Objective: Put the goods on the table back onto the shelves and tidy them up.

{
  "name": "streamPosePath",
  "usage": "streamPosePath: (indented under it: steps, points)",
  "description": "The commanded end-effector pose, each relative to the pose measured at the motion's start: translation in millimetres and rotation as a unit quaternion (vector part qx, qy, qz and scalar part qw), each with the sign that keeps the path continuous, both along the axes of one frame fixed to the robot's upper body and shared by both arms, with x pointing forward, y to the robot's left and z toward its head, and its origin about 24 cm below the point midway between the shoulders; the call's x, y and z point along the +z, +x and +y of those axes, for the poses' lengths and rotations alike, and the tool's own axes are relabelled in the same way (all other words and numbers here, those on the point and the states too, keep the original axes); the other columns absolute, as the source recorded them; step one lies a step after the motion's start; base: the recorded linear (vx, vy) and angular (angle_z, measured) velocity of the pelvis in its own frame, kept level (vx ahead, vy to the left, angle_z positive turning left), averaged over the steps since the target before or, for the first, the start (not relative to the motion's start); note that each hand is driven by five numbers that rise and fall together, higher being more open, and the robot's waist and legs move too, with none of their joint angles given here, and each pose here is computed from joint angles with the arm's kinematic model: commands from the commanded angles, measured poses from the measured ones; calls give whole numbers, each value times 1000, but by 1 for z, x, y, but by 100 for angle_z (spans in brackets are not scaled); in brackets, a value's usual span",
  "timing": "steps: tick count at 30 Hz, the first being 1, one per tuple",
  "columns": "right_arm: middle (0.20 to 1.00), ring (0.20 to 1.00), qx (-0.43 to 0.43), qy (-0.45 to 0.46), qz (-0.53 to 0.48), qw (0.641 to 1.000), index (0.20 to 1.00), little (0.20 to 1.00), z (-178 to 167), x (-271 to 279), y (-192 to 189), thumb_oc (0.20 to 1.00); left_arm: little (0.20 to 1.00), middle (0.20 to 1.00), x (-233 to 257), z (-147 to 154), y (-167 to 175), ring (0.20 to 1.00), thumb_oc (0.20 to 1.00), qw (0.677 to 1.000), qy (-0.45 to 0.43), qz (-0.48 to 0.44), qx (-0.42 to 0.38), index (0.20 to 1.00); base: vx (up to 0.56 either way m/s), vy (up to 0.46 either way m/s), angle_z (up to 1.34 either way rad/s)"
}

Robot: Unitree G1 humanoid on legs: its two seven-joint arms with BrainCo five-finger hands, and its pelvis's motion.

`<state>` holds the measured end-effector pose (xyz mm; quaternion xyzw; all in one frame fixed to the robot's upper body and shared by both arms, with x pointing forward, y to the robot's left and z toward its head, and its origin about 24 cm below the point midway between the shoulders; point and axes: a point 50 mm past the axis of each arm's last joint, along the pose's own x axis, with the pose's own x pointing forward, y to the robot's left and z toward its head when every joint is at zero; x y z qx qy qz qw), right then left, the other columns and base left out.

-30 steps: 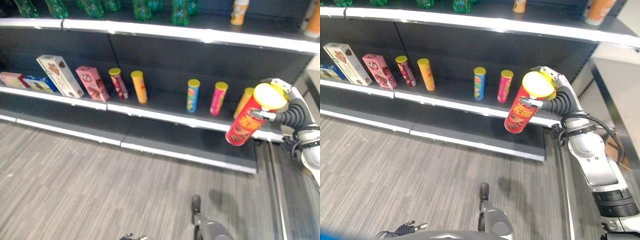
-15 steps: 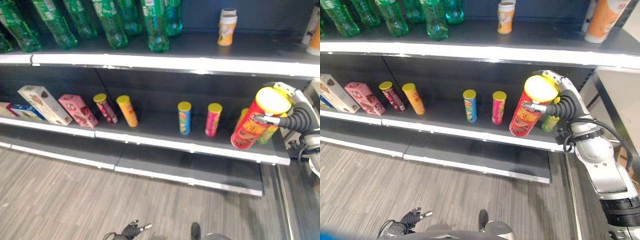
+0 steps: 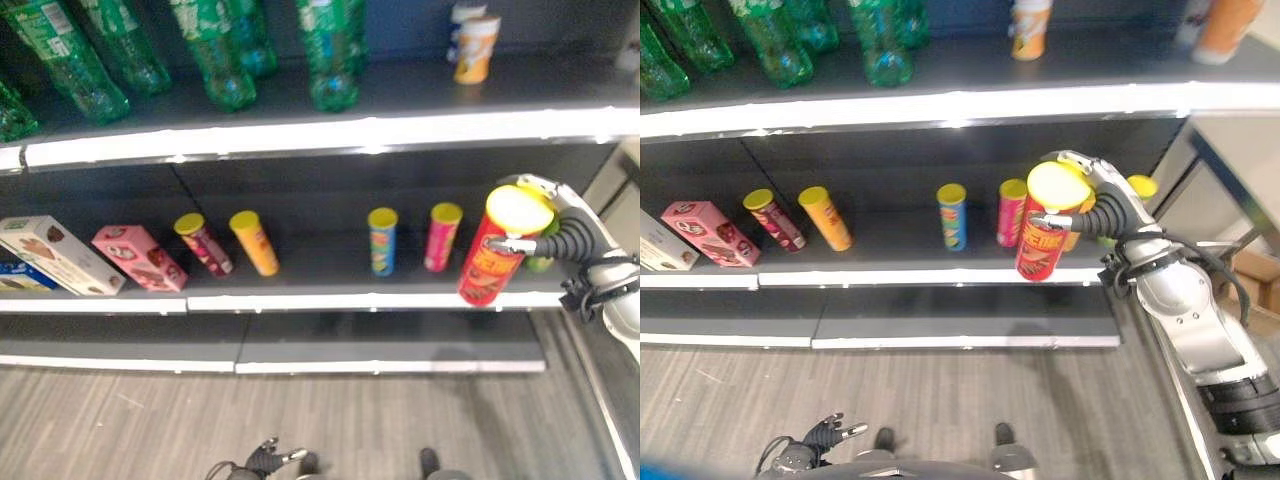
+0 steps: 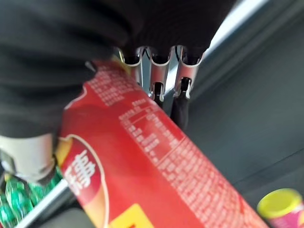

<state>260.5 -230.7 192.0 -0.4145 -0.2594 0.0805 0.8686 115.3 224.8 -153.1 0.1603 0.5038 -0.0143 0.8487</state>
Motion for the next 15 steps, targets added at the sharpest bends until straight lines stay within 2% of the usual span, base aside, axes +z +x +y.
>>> streamPosePath:
  steps: [1, 5, 8, 15]
  points:
    - [200, 200, 47, 18, -58, 997, 200, 200, 23, 21, 6, 200, 1000, 1000, 14, 27, 14, 1000, 1000, 999, 36, -38, -8, 1000, 3, 673, -18]
    - [200, 200, 73, 27, -42, 996, 200, 200, 39, 13, 12, 200, 1000, 1000, 17, 42, 11, 1000, 1000, 998, 47, -37, 17, 1000, -53, 366, -77]
    - [200, 200, 79, 28, -34, 996, 200, 200, 42, 10, 12, 200, 1000, 1000, 12, 49, -6, 1000, 1000, 998, 60, 5, 15, 1000, 12, 409, -18]
    - [200, 200, 62, 11, -9, 998, 200, 200, 42, -5, 18, 200, 1000, 1000, 6, 38, -14, 1000, 1000, 999, 42, 18, 21, 1000, 67, 116, 1]
